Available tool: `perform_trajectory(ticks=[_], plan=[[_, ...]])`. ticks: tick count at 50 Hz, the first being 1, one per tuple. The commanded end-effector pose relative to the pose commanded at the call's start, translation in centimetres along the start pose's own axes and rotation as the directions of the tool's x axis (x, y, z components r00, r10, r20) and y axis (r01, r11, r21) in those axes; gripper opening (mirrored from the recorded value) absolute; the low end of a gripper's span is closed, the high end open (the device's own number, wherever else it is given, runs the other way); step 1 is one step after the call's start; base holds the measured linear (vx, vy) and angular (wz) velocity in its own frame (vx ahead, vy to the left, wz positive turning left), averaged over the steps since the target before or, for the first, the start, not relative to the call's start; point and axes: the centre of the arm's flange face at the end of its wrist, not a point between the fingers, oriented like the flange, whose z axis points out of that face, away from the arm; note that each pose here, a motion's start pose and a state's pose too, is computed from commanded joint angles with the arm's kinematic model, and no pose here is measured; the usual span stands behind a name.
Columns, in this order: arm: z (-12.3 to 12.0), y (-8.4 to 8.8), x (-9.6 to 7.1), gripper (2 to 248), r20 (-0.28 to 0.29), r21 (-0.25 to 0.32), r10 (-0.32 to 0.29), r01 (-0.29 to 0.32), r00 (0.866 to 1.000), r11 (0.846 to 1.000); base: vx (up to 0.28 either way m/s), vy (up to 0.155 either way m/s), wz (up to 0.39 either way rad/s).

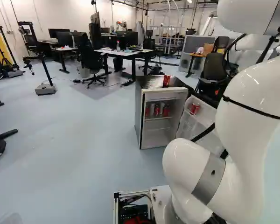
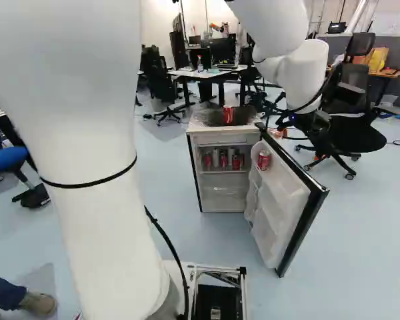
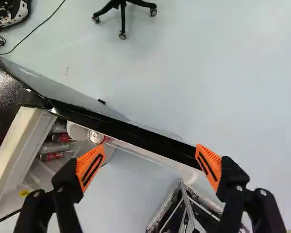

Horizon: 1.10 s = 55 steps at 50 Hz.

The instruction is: Grab a drink from the fridge

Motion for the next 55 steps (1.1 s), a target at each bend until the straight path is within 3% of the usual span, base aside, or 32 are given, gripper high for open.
perform_trajectory(ticks=[39, 55], plan=[[2.9, 2.6, 5.3, 247, 0.068, -0.018, 0.046, -0.045, 0.997, 0.999, 0.0, 0.0, 0.0], [6.1, 3.5, 7.2, 247, 0.132, -0.024, 0.061, -0.058, 0.989, 0.998, 0.0, 0.0, 0.0]])
